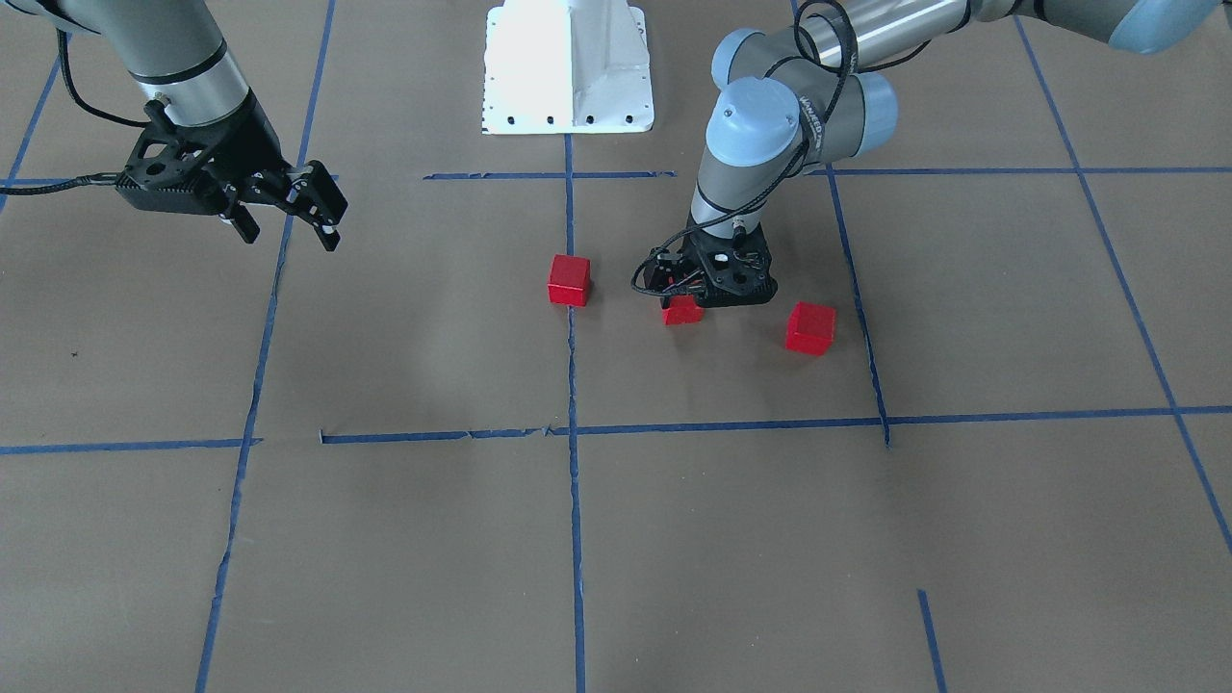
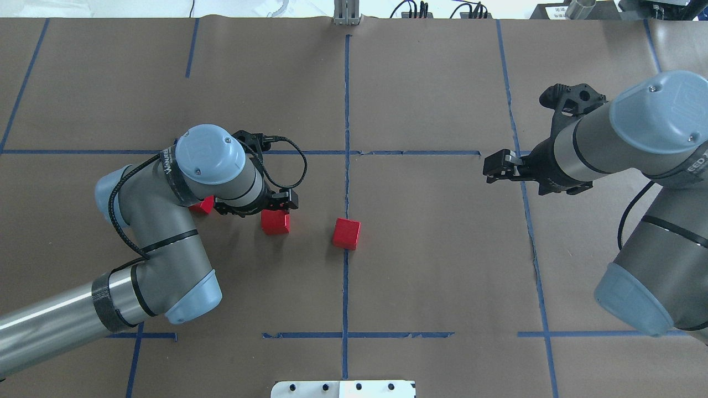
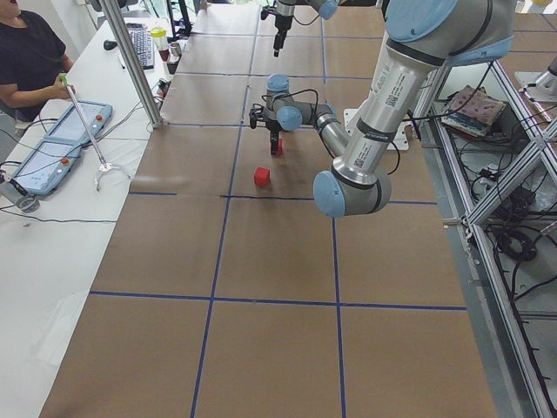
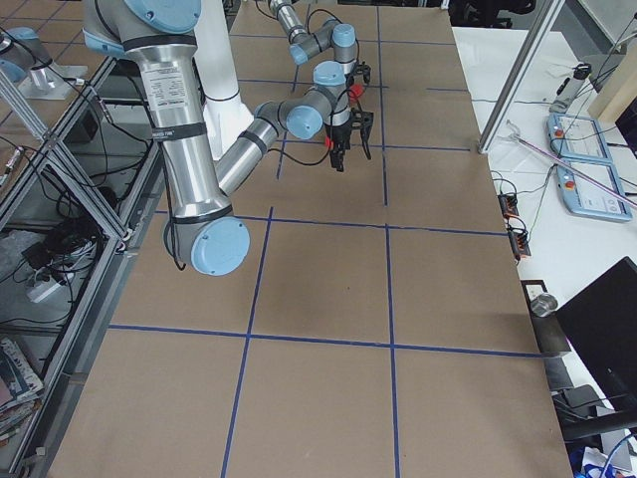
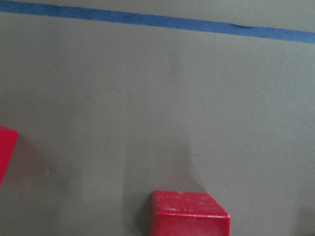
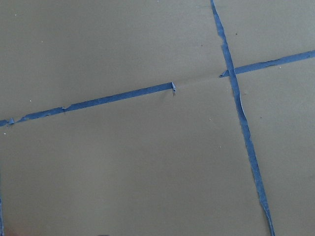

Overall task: Form red blocks into L shape at center
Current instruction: 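Lower the left gripper onto the nearer-center red cube and grasp it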

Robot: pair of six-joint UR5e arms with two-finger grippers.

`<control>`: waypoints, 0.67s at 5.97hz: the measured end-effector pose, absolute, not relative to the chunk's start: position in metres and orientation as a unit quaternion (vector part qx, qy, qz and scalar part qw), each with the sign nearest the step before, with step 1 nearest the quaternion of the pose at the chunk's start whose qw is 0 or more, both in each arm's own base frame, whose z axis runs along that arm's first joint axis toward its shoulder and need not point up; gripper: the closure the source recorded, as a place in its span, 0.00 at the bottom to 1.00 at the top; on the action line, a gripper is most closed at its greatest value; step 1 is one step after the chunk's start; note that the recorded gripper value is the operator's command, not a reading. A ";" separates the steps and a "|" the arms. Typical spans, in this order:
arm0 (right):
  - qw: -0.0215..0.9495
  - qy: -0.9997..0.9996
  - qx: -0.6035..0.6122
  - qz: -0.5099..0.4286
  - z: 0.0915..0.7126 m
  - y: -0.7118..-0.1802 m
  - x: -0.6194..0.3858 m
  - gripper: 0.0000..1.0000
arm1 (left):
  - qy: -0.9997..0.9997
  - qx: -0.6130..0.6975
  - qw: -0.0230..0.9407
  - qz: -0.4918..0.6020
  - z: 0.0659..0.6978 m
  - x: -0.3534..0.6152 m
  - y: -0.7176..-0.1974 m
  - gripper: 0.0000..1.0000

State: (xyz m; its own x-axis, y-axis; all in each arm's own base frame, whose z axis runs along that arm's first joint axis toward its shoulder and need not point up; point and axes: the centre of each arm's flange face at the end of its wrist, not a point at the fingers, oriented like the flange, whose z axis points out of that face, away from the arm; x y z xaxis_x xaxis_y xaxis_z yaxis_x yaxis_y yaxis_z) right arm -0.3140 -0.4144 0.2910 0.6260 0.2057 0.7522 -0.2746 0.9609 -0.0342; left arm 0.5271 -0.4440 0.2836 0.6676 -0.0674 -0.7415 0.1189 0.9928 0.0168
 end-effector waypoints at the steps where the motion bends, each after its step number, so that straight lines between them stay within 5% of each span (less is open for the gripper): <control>1: 0.901 -0.411 0.041 0.133 0.291 -0.414 -0.314 0.00 | 0.403 0.032 0.913 -0.047 0.283 0.533 -0.441 0.47; 2: 0.901 -0.411 0.040 0.132 0.292 -0.413 -0.315 0.00 | 0.403 0.030 0.914 -0.043 0.282 0.538 -0.436 0.92; 4: 0.901 -0.412 0.037 0.131 0.292 -0.413 -0.316 0.00 | 0.407 0.029 0.912 -0.041 0.274 0.543 -0.433 1.00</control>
